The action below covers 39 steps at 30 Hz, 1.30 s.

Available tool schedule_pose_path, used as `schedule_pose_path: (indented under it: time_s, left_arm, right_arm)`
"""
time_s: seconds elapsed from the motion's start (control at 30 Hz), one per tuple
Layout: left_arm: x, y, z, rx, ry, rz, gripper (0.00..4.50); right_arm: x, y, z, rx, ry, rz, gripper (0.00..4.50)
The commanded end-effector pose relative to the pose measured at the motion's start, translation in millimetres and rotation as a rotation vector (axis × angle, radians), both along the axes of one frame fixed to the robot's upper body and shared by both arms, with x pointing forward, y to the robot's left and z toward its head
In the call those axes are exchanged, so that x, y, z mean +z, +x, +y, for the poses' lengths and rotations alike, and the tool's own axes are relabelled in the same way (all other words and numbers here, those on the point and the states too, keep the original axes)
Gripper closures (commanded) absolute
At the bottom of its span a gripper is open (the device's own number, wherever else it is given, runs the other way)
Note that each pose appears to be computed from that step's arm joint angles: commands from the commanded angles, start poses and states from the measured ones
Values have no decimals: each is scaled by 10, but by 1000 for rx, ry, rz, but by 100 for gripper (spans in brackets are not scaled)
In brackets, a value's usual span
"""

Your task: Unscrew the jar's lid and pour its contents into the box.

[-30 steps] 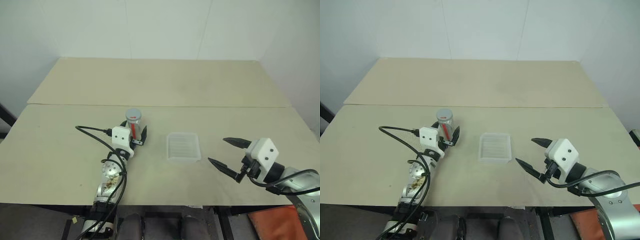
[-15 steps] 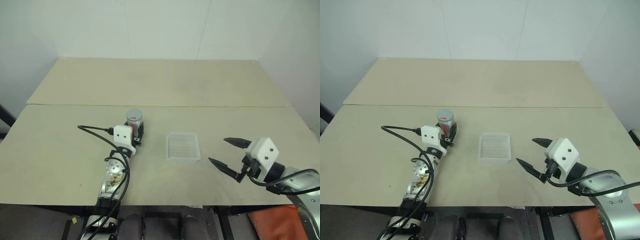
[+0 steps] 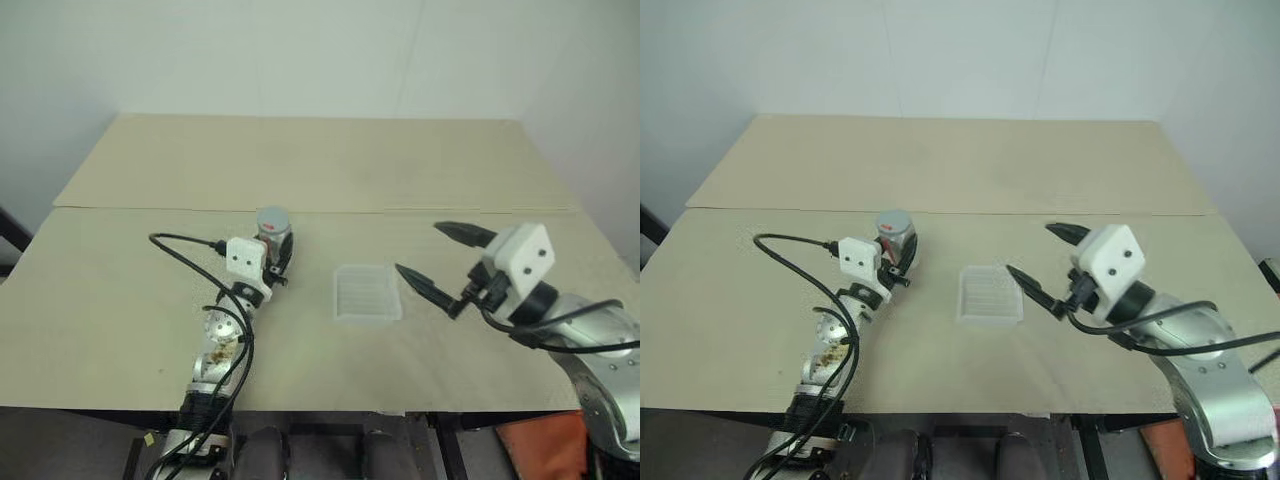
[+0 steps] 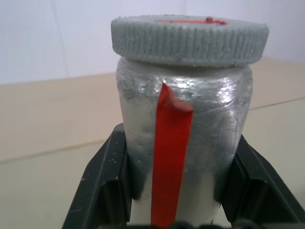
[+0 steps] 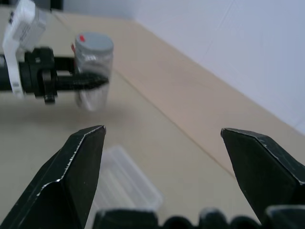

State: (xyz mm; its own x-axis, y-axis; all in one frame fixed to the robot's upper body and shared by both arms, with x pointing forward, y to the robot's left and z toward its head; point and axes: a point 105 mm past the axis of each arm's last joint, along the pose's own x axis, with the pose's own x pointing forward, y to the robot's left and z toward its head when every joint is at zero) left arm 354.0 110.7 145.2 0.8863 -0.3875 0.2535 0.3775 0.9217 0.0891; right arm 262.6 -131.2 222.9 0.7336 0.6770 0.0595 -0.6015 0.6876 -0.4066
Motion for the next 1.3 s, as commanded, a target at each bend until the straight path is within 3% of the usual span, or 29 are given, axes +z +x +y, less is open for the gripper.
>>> schedule_pose_path:
  time_s: [0.03,0.27,0.37,0.63,0.87,1.3]
  left_arm:
    - [379,-107,-223,-171,-12,-1,254]
    - [596,-387,-491,-535,46,106,254]
    - [606,-406,-529,-588,77,117,254]
    - [549,-397,-551,-597,207,4,254]
    - [541,-393,-578,-580,234,-75,254]
    - [518,-382,-565,-543,170,-61,254]
  right_arm:
    - [165,-24,241,28,108,-14,0]
    - [308,7,616,84,308,14,0]
    - [369,18,703,91,338,-1,0]
    - [361,69,862,90,293,-33,0]
    - [304,149,875,53,252,-24,0]
    - [303,184,854,56,287,-2,0]
